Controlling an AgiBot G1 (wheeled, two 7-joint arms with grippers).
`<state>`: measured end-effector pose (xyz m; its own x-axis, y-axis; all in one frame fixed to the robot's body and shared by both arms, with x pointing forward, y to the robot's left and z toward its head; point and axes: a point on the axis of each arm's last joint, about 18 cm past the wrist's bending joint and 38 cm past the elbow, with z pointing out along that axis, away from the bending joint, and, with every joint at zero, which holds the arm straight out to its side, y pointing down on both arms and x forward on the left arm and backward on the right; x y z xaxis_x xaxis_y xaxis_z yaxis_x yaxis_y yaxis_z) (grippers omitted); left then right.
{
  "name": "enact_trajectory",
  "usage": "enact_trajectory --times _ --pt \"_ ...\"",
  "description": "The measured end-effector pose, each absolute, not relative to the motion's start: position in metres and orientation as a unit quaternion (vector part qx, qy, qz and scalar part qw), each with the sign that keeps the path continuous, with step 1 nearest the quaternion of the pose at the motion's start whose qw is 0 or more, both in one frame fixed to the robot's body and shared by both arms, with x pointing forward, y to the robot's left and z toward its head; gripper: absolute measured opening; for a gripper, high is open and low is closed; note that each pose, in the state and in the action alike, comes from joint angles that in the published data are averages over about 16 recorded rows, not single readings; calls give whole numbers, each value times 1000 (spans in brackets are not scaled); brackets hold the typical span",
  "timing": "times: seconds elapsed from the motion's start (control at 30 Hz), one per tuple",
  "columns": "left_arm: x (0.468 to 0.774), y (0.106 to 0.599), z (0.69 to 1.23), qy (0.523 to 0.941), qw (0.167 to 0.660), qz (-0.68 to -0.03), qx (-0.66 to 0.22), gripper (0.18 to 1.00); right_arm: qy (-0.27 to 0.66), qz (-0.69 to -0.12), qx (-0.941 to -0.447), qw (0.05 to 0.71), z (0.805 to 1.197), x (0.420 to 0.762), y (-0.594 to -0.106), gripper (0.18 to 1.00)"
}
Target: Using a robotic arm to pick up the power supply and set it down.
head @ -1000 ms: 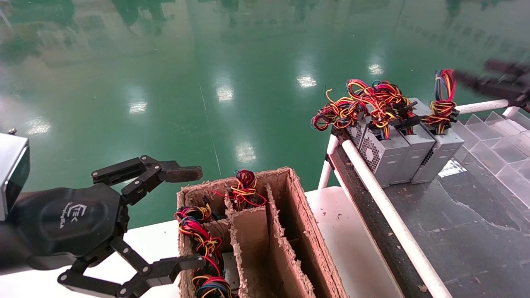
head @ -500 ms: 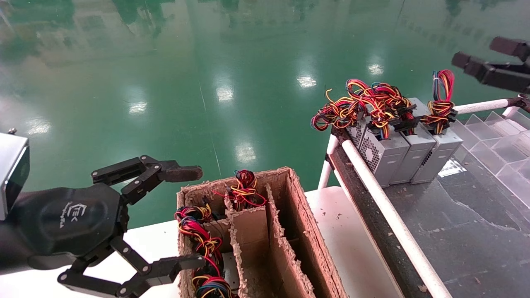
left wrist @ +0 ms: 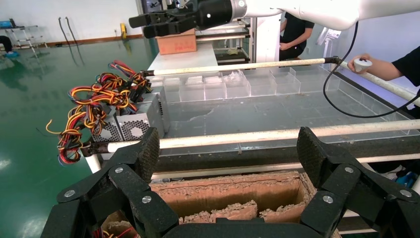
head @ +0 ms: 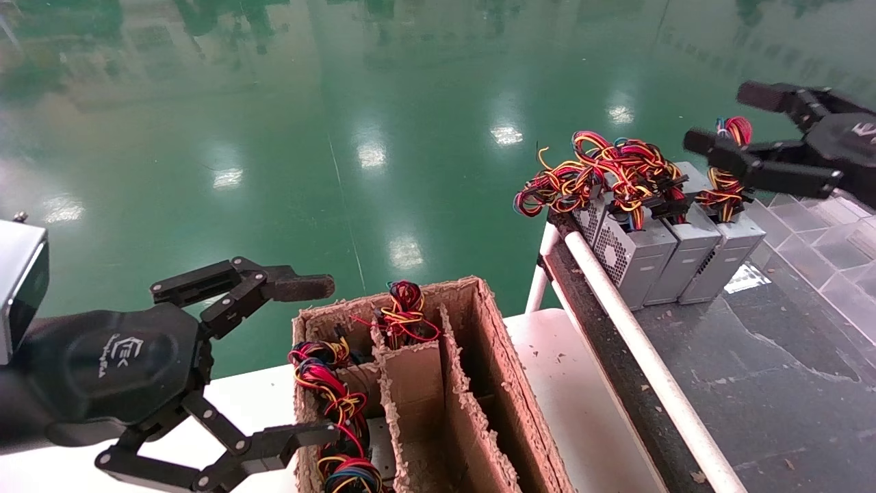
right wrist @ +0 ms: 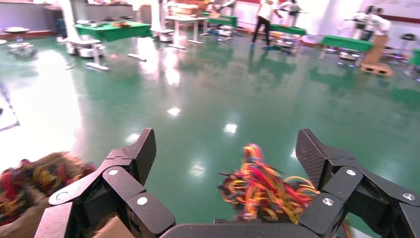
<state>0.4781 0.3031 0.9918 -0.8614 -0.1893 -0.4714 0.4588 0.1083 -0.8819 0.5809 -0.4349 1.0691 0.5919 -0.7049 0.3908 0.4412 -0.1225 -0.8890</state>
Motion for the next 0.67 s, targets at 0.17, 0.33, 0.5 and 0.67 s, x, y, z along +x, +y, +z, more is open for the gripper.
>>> enact_trajectory --times 0.17,0.33,0.5,0.67 --pt "478 303 992 703 245 -661 96 1001 77 -419 -623 656 1062 571 -416 1001" --pt "478 303 992 703 245 -661 96 1001 45 -397 -639 657 1052 559 -396 1001" --pt "478 303 992 703 245 -661 96 1001 19 -376 -652 659 1044 547 -379 1001" --pt "478 303 992 703 245 -661 96 1001 3 -361 -659 659 1038 540 -369 1001"
